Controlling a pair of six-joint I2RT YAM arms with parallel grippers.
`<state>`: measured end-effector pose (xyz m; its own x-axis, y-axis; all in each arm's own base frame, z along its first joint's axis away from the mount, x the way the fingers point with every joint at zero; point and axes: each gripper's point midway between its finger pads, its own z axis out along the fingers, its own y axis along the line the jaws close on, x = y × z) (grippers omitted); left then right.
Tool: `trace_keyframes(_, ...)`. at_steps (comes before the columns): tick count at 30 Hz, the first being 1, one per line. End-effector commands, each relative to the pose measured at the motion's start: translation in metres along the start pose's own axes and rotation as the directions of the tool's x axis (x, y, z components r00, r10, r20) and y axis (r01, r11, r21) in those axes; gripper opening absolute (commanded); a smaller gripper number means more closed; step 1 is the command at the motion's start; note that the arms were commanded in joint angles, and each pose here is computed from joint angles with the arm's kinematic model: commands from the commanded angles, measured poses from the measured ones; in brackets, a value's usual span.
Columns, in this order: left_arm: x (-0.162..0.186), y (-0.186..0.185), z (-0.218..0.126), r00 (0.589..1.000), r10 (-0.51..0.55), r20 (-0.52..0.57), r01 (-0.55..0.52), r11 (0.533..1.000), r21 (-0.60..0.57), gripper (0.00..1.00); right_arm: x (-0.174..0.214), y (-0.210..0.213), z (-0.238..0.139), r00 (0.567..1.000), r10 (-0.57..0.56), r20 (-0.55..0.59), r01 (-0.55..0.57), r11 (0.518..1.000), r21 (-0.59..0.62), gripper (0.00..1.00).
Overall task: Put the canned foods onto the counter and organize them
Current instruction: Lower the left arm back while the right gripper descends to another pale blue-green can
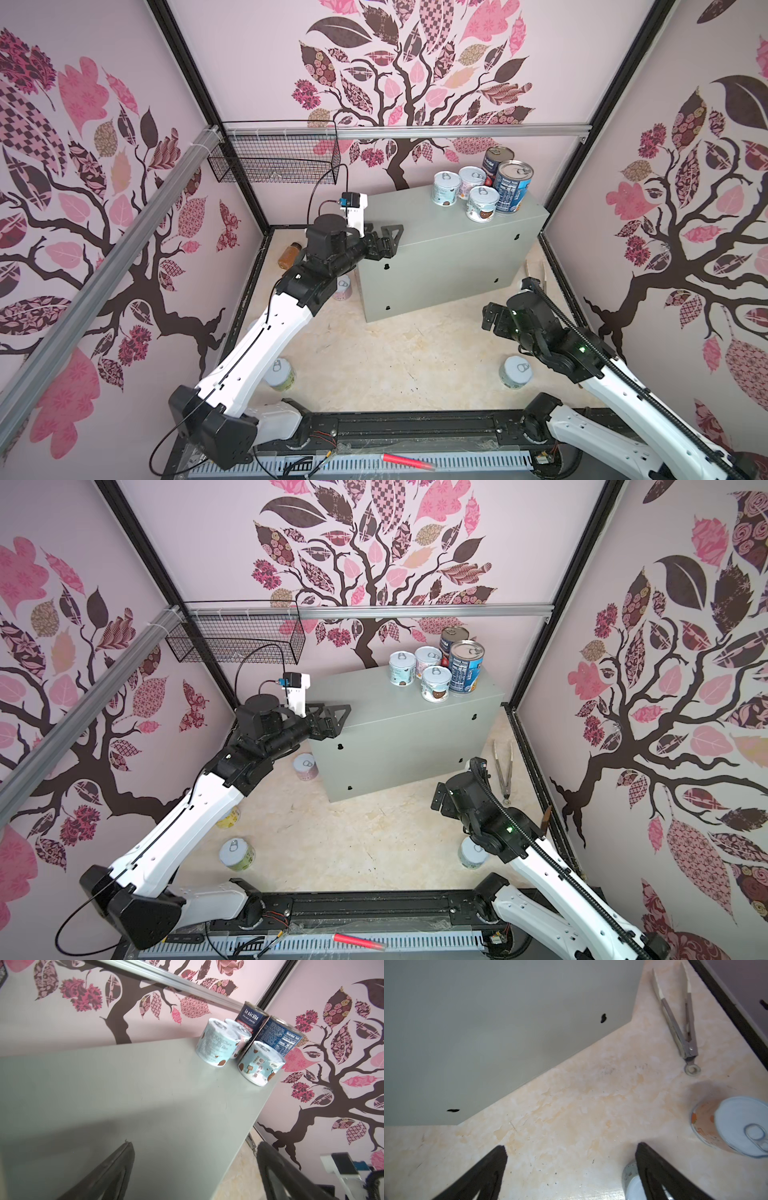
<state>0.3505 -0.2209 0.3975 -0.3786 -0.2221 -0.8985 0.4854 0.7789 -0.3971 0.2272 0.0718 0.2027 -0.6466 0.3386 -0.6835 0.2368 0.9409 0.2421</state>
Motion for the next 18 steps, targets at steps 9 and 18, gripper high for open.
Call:
trace_keyframes(9,0.119,0.052,-0.052,0.954,-0.111,-0.279,0.049,0.975,-0.218,0.96,0.029,-0.055,0.017,0.988,0.150,0.021,-0.150,0.956,0.254,1.00)
trace_keyframes(18,0.152,0.074,-0.108,0.926,-0.154,-0.345,0.030,0.941,-0.338,0.96,0.063,-0.079,0.028,0.978,0.207,-0.020,-0.189,0.924,0.332,1.00)
